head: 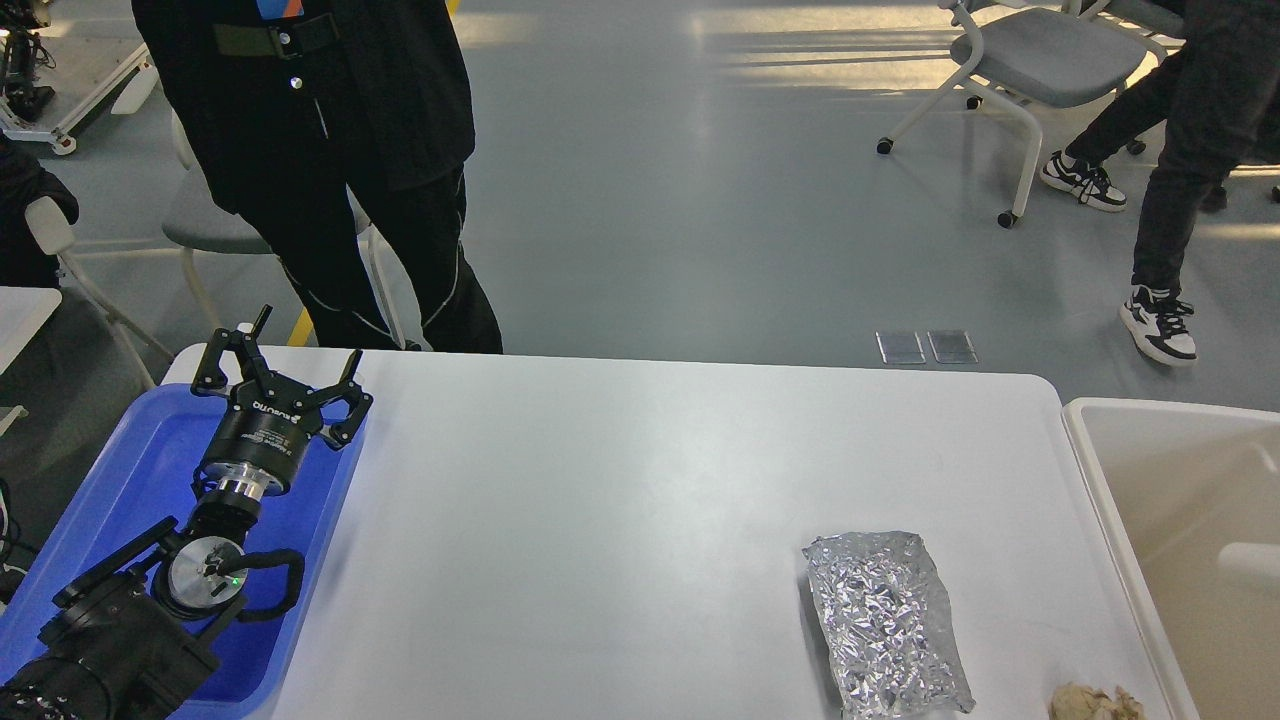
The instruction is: Tidy desktop
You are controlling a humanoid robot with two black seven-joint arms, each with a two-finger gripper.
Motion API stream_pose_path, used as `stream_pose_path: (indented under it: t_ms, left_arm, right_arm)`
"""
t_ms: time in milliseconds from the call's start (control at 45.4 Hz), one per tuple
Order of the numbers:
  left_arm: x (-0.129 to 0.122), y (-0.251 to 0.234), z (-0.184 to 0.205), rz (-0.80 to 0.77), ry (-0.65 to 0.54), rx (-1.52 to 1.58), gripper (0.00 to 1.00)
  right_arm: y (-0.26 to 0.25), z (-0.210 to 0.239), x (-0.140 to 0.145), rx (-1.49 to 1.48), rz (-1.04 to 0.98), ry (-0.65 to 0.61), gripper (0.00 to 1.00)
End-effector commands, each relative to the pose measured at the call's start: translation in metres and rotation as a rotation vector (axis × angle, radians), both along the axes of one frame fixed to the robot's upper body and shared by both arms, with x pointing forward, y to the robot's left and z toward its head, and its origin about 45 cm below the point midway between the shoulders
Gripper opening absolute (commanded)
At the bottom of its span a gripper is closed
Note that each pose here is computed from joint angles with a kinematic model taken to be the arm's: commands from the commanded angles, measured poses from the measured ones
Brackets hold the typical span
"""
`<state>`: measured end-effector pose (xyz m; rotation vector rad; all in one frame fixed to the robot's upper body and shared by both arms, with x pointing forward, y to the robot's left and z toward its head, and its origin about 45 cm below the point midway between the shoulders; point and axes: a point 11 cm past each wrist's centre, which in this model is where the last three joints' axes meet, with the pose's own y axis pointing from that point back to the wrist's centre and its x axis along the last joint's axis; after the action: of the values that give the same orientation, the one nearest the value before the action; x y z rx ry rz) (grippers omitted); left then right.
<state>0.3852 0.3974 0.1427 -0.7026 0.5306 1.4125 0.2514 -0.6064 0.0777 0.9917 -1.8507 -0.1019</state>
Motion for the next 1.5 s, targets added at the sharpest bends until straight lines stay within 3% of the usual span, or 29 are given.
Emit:
stream_pose_path:
  t_ms: [0,726,858,1321,1475]
  left_arm:
    - [0.0,0.0,0.0,0.0,0.0,0.0,1.0]
    - [0.0,0.0,0.0,-0.001,0.001,0.0,1.0]
    - [0.0,0.0,0.001,-0.002,-0.002,0.0,1.0]
    - [0.0,0.0,0.001,-0.002,-0.002,0.0,1.0]
    - [0.0,0.0,0.001,-0.002,-0.002,0.0,1.0]
  right_arm:
    - [-0.001,0.002,0.002,0.005,-0.045,-0.043,0.99]
    - [0.02,0.012,0.04,0.034,0.021,-0.096,1.0]
    - [0.02,0.018,0.047,0.168,0.11,-0.119,1.0]
    - [0.022,0.103,0.091,0.644,0.251,-0.608,1.0]
    - [0.075,0.119,0.104,0.8,0.414,-0.608,1.0]
